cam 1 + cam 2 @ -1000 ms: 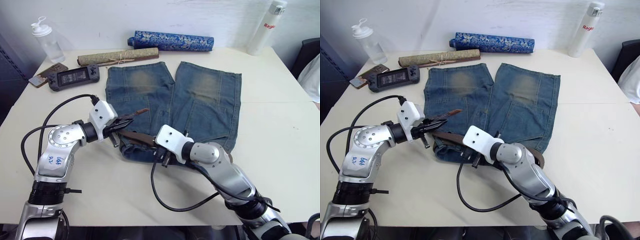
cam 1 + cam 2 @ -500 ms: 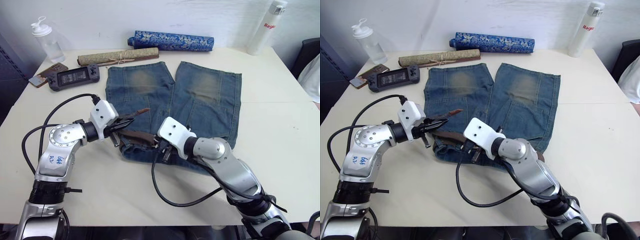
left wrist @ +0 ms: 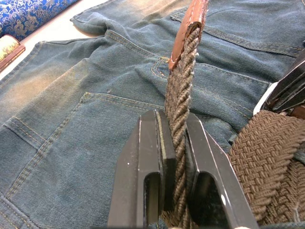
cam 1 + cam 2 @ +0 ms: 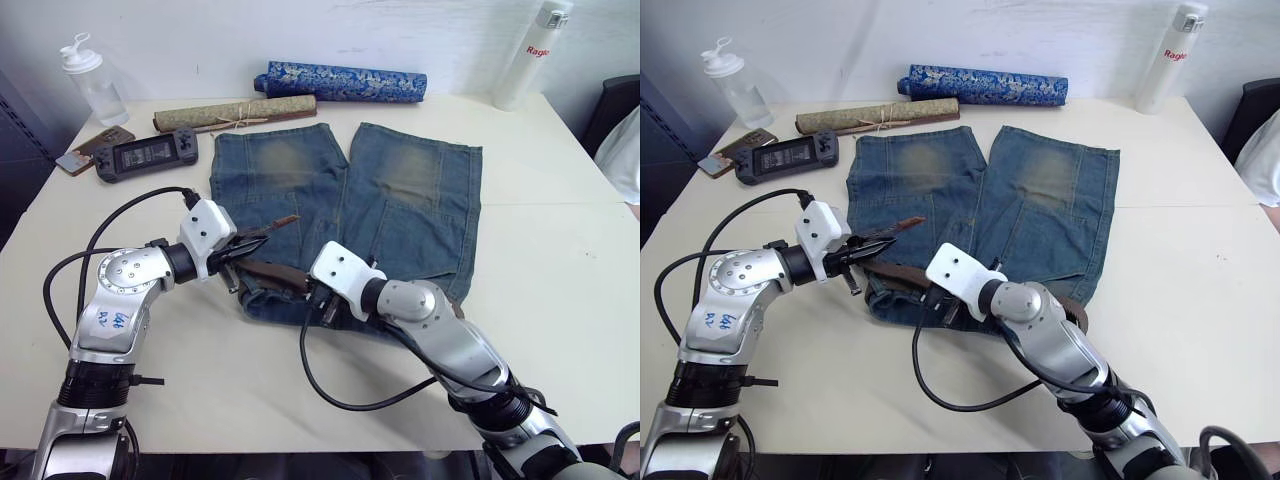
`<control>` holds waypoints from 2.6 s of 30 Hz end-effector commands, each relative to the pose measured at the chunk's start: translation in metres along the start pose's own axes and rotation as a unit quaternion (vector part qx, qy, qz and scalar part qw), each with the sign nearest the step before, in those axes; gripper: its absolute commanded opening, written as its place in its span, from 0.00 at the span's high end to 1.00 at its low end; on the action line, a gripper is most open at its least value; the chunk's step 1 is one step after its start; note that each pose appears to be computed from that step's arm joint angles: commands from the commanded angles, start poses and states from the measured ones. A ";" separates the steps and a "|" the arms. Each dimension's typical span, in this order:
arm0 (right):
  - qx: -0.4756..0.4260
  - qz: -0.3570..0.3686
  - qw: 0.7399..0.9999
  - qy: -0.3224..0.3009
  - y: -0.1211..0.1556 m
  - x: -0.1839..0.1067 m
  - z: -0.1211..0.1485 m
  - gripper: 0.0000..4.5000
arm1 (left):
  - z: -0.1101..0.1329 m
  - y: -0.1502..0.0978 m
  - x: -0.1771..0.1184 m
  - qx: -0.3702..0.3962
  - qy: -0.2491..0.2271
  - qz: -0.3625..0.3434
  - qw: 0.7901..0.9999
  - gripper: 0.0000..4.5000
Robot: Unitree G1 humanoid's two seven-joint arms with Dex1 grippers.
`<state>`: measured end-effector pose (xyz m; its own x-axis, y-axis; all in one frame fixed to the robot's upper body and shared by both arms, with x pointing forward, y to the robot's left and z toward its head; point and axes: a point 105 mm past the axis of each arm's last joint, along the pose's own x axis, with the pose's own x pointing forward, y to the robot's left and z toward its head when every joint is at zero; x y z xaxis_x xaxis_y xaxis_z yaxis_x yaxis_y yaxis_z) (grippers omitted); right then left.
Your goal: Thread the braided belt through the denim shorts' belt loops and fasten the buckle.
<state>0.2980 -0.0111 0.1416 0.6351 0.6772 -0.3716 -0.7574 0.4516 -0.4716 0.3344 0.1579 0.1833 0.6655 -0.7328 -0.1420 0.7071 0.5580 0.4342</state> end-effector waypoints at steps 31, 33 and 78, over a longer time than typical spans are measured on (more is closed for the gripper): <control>-0.267 0.112 0.955 0.071 0.039 0.018 -0.039 0.98 | 0.102 -0.009 0.077 0.094 -0.135 -0.106 0.981 1.00; -0.286 0.114 0.949 0.071 0.038 0.020 -0.039 0.98 | 0.116 -0.017 0.091 0.103 -0.154 -0.132 0.974 1.00; -0.405 0.166 0.898 0.035 0.056 0.022 -0.032 0.98 | 0.192 -0.117 0.177 0.137 -0.255 -0.304 0.908 1.00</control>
<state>0.3065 -0.0081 0.1336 0.6222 0.6345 -0.4585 -0.4274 -0.2154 -0.8780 0.3330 -0.1046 0.2283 -0.0659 -0.9864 -0.1503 0.8556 -0.1334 0.5002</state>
